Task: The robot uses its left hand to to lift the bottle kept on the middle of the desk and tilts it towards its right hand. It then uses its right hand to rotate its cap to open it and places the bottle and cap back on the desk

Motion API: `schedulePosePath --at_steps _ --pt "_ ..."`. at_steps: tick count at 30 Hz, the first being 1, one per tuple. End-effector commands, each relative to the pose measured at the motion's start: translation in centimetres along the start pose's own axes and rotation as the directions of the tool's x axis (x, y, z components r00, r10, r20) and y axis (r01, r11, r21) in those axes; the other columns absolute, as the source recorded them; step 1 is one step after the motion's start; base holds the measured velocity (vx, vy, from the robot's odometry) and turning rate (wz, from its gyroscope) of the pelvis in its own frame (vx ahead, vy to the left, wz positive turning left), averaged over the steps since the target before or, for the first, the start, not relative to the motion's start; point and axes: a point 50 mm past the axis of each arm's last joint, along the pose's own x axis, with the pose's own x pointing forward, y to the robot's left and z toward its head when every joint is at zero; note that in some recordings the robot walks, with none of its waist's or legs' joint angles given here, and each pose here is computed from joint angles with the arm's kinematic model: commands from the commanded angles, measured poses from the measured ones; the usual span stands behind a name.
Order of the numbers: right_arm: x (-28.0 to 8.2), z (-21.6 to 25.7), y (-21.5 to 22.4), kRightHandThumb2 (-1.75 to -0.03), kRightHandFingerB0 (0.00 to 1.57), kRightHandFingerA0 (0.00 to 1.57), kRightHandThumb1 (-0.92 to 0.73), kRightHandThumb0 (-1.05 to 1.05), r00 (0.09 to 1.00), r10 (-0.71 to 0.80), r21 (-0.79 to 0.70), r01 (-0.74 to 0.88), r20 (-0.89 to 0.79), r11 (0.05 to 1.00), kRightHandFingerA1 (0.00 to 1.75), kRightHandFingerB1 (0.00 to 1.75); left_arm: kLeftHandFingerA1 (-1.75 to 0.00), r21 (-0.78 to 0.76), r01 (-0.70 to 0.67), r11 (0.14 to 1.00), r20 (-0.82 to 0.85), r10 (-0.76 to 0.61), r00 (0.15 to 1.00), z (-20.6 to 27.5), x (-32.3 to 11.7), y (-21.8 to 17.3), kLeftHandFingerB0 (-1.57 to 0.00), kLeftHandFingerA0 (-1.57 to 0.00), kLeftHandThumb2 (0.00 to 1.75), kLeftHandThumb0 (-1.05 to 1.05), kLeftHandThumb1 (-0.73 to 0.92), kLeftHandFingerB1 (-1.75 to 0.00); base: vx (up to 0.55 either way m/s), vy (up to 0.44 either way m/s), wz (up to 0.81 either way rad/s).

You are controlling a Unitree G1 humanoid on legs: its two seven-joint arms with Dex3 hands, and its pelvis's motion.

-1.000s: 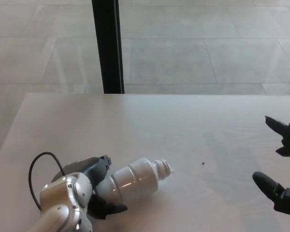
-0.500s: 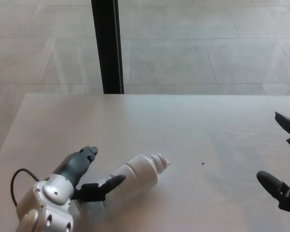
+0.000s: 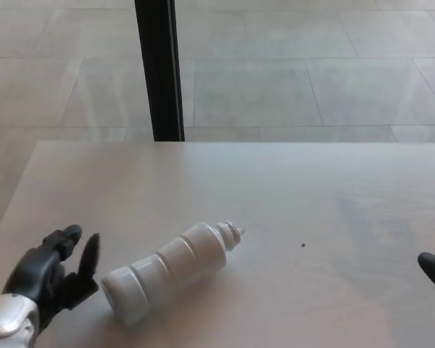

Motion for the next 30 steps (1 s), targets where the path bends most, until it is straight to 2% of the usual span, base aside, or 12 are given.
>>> schedulePosePath --at_steps 1,12,15,17,19,23,25,26,27,28,29,30 --pt "-1.3 -6.5 -7.8 -1.04 0.00 0.22 -0.47 -0.40 0.942 -0.241 0.080 0.266 -0.233 0.961 0.72 0.53 -0.11 -0.597 -0.220 0.772 0.046 0.307 0.951 -7.3 -5.5 9.0 0.00 0.00 1.19 -0.99 0.92 -0.08 0.00 0.000 0.00" --pt "-8.5 -17.7 -16.8 -1.04 0.03 0.00 -0.60 -0.91 0.550 -0.487 -0.145 0.549 -0.679 0.823 0.72 0.40 -0.13 -0.807 -0.587 0.065 -0.341 0.760 0.554 -19.6 -16.1 18.6 0.00 0.00 1.12 -0.79 0.86 -0.10 0.00 0.000 0.00" --pt "-10.0 -18.8 -16.8 -0.98 0.03 0.14 -0.56 -0.90 0.449 -0.495 -0.113 0.646 -0.744 0.755 0.83 0.51 -0.14 -0.818 -0.568 -0.091 -0.412 0.782 0.468 -22.2 -18.2 19.5 0.00 0.00 1.10 -0.76 0.82 -0.12 0.00 0.000 0.00" --pt "-11.0 -19.6 -16.6 -1.01 0.04 0.70 -0.57 -0.90 0.296 -0.490 -0.089 0.780 -0.820 0.620 1.25 0.56 -0.16 -0.788 -0.572 -0.229 -0.504 0.774 0.384 -24.5 -19.9 19.8 0.00 -0.02 1.04 -0.75 0.78 -0.09 0.00 0.000 0.00" --pt "-11.6 -20.1 -16.3 -1.01 0.00 0.00 -0.61 -0.83 0.256 -0.426 -0.047 0.811 -0.868 0.583 0.64 0.40 -0.26 -0.757 -0.585 -0.291 -0.563 0.744 0.359 -25.7 -20.7 19.7 0.00 -0.09 1.02 -0.71 0.74 -0.14 0.00 0.000 0.00" --pt "-12.5 -21.0 -15.7 -1.00 0.03 0.04 -0.59 -0.88 0.090 -0.347 -0.033 0.942 -0.934 0.333 0.76 0.49 -0.20 -0.716 -0.630 -0.301 -0.607 0.713 0.350 -27.0 -21.2 17.9 0.00 -0.08 1.00 -0.72 0.74 -0.10 0.00 0.000 0.00" --pt "-12.9 -21.4 -14.7 -0.60 0.00 0.00 -0.82 -0.70 0.000 -0.325 -0.051 0.987 -0.946 0.151 1.05 0.54 -0.28 -0.678 -0.655 -0.335 -0.660 0.670 0.341 -27.8 -21.2 16.6 0.00 -0.08 0.68 -0.61 0.89 -0.11 0.00 0.000 0.00" --pt "-13.1 -21.5 -14.2 -1.00 0.01 0.50 -0.57 -0.80 -0.012 -0.310 -0.051 0.992 -0.951 0.117 1.10 0.63 -0.33 -0.666 -0.664 -0.340 -0.674 0.655 0.341 -28.2 -21.3 16.0 0.00 -0.13 0.98 -0.72 0.71 -0.11 0.00 0.000 0.00" --pt "-13.6 -21.6 -13.1 -0.52 0.00 0.07 -0.91 -0.75 -0.021 -0.288 -0.042 0.997 -0.957 0.067 1.59 0.70 -0.33 -0.638 -0.685 -0.352 -0.705 0.624 0.336 -29.0 -21.4 14.7 -0.04 -0.10 0.74 -0.58 0.83 -0.06 0.00 0.000 0.00" --pt "-14.3 -21.7 -11.8 -1.04 0.05 0.87 -0.58 -0.87 -0.020 -0.280 -0.042 0.997 -0.960 0.071 1.34 0.60 -0.32 -0.600 -0.731 -0.324 -0.734 0.587 0.343 -29.8 -21.3 13.5 -0.02 -0.18 0.69 -0.58 0.90 -0.16 0.00 0.000 0.00" --pt "-15.0 -21.8 -10.7 -1.04 0.05 0.87 -0.58 -0.87 -0.041 -0.265 -0.064 0.995 -0.963 0.080 1.34 0.60 -0.32 -0.566 -0.779 -0.270 -0.754 0.550 0.358 -30.6 -21.2 12.5 -0.02 -0.18 0.69 -0.58 0.90 -0.16 0.00 0.000 0.00" --pt "-15.6 -21.9 -10.2 -1.03 0.03 0.10 -0.55 -0.82 -0.038 -0.245 -0.057 0.996 -0.969 0.072 0.82 0.62 -0.45 -0.555 -0.804 -0.212 -0.752 0.542 0.376 -30.9 -21.3 12.1 0.00 -0.10 0.99 -0.65 0.73 -0.20 0.00 0.000 0.00"
